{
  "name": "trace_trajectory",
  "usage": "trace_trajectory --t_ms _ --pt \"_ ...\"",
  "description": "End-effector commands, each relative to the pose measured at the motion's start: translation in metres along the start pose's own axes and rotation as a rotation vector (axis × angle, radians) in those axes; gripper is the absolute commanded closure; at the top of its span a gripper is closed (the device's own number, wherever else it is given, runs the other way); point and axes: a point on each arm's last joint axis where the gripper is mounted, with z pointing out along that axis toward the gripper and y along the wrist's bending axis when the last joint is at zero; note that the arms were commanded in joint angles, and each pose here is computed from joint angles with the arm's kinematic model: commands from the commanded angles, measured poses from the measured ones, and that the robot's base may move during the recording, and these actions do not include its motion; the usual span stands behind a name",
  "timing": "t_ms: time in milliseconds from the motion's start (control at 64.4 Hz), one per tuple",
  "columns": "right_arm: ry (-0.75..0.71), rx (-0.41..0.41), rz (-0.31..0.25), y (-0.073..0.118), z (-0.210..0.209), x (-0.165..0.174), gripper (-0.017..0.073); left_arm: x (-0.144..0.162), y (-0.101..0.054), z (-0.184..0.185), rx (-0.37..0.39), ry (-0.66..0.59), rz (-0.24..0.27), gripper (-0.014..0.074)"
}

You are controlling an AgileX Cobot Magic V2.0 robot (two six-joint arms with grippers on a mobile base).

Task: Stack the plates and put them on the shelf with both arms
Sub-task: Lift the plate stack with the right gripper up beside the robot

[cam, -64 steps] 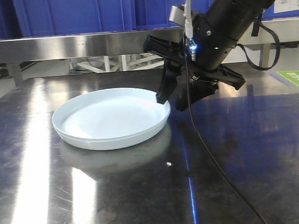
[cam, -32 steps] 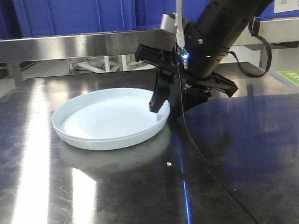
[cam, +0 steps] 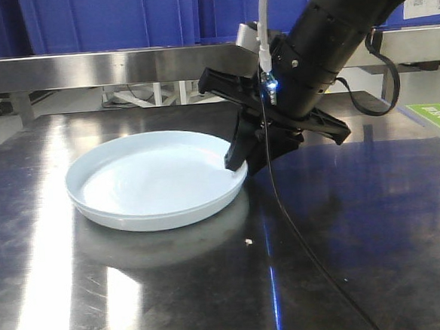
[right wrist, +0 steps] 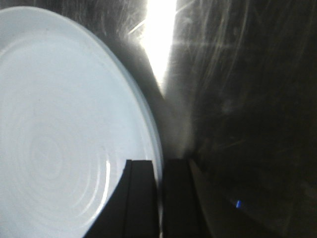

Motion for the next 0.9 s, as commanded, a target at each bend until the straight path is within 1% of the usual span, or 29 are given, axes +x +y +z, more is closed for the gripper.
trace_trajectory --t_ms 0,171,341,435,512,636,745,885 --pt "-0.141 -0.057 -0.020 0.020 -0.037 -0.015 0.0529 -0.019 0.002 0.001 -0.012 -0.113 -0.008 0.0510" --pt "-0.244 -0.090 -0.046 0.033 -0.070 -0.019 0.0529 -0.019 0.002 0.001 -0.012 -0.113 -0.008 0.0510" --pt "-0.267 -0.109 -0.061 0.040 -0.087 -0.018 0.0529 -0.019 0.002 0.001 -0.012 -0.113 -0.008 0.0510" --pt "-0.304 -0.110 -0.073 0.042 -0.094 -0.019 0.0529 -0.019 0.002 0.001 -0.012 -0.113 -0.008 0.0510" --pt "-0.380 -0.093 -0.095 0.041 -0.102 -0.022 0.0529 -0.019 0.002 0.001 -0.012 -0.113 -0.008 0.0510" --pt "-0.534 -0.039 -0.146 0.034 -0.117 -0.018 0.0529 -0.019 0.002 0.001 -0.012 -0.113 -0.008 0.0510" --pt "-0.648 0.015 -0.199 0.023 -0.132 -0.008 0.0529 -0.019 0.002 0.001 -0.012 -0.113 -0.008 0.0510" --pt "-0.807 0.079 -0.216 0.001 -0.158 0.007 0.0529 -0.019 0.002 0.001 -0.012 -0.113 -0.008 0.0510"
